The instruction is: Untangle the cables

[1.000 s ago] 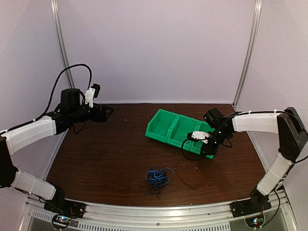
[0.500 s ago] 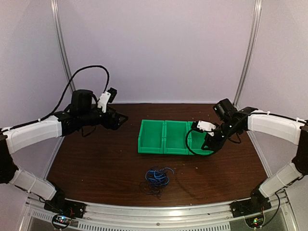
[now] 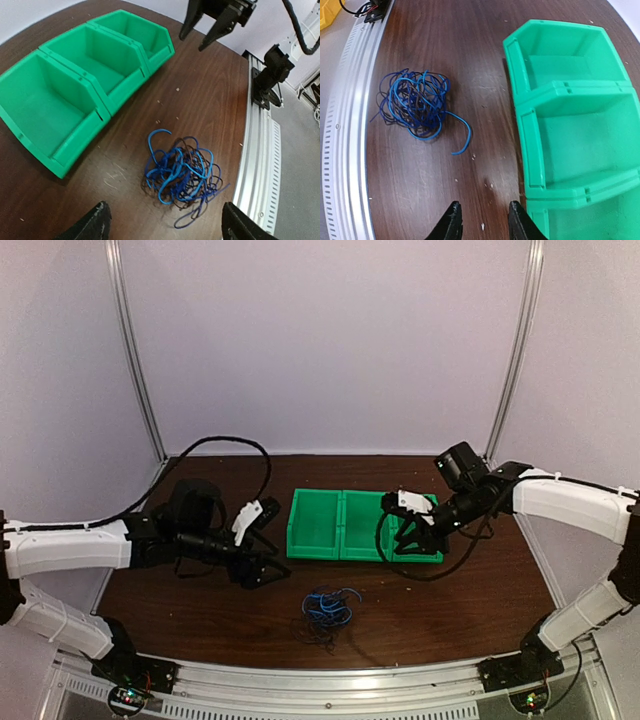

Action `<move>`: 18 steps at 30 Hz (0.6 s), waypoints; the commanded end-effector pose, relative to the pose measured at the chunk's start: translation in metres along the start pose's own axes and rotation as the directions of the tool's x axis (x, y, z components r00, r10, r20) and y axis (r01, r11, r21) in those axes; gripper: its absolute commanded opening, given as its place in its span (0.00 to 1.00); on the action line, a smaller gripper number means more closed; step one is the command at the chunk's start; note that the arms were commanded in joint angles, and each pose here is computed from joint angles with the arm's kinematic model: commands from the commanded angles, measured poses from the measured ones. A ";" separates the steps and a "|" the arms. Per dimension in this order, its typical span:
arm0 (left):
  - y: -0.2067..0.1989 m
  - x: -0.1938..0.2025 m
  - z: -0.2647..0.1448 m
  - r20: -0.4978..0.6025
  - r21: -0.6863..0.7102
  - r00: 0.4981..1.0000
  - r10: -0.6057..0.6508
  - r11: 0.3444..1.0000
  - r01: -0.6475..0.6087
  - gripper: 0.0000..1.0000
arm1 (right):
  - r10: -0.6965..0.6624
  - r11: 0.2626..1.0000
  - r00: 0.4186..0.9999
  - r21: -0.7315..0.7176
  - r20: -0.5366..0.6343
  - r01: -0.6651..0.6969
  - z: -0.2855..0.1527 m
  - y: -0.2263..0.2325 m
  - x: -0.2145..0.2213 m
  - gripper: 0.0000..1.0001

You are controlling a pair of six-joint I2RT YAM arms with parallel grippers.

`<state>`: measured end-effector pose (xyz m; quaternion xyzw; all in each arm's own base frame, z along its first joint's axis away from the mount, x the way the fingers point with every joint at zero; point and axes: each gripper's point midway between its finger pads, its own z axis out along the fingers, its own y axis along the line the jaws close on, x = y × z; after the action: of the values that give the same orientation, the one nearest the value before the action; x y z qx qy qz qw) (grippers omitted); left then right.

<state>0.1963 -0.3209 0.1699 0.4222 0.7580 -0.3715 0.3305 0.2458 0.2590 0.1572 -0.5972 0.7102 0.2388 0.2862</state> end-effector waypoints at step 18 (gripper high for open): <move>-0.013 0.011 -0.029 0.298 0.014 0.948 -0.107 0.994 0.108 0.79 | -0.144 0.907 0.989 -0.395 0.037 0.147 0.116 0.073 -0.053 0.37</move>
<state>0.1635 -0.2981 0.1581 0.3444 0.7393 -0.4440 0.3710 0.2040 0.3796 0.1122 -0.6793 0.6167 0.3486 0.1914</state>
